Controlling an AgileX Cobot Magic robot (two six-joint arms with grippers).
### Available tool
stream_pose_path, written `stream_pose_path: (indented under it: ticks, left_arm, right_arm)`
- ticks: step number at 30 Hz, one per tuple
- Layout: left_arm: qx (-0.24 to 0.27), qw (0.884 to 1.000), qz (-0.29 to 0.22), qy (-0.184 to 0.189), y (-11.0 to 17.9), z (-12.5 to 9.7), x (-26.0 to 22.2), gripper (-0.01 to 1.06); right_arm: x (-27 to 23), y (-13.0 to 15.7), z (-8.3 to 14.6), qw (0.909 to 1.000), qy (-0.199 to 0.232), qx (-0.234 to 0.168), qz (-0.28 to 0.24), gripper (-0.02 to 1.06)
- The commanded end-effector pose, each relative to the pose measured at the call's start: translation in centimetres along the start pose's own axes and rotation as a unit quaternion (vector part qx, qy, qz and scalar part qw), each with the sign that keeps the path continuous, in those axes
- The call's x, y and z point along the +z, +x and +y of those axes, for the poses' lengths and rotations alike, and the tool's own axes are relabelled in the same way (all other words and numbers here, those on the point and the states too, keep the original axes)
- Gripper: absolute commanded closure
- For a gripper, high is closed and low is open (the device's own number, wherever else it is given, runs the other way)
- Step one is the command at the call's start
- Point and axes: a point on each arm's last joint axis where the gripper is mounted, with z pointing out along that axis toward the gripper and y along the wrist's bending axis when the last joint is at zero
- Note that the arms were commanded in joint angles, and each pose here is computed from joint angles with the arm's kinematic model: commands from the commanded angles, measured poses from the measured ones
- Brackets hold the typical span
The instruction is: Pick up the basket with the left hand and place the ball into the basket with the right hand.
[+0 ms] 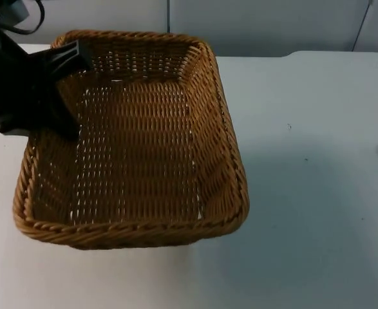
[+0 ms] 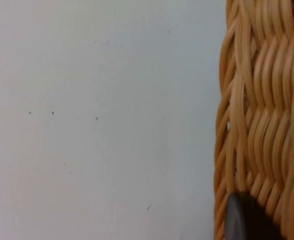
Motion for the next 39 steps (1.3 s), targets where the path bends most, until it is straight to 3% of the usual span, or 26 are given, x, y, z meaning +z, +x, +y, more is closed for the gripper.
stream_pose_path:
  ticks: [1,12,18,27,34,39]
  left_arm:
    - [-0.006,1.0,-0.015,0.015,1.0,-0.3,-1.5,1.05]
    - [-0.008,1.0,-0.009,0.021,1.2,-0.5,-1.7,1.05]
    - [-0.013,1.0,0.002,0.025,1.3,-0.5,-1.7,1.05]
    - [-0.013,0.999,0.019,0.03,1.6,-0.6,-1.7,1.05]
    - [-0.011,0.999,0.031,0.033,1.9,-0.7,-1.7,1.05]
    - [-0.01,0.999,0.036,0.034,2.0,-0.7,-1.7,1.05]
  right_arm:
    - [0.2,0.1,0.0,1.0,0.004,-0.004,-0.001,0.28]
    - [0.0,0.0,0.0,1.0,0.002,-0.007,-0.006,0.28]
    - [-1.6,-1.3,-0.1,0.9992,0.004,-0.005,-0.04,0.28]
    - [0.1,-6.9,-0.4,0.9998,0.011,0.014,-0.008,0.28]
    - [2.7,-11.4,-0.4,0.9995,0.007,0.025,-0.015,0.28]
    - [5.7,-14.8,-0.4,0.9995,0.011,0.021,0.018,0.28]
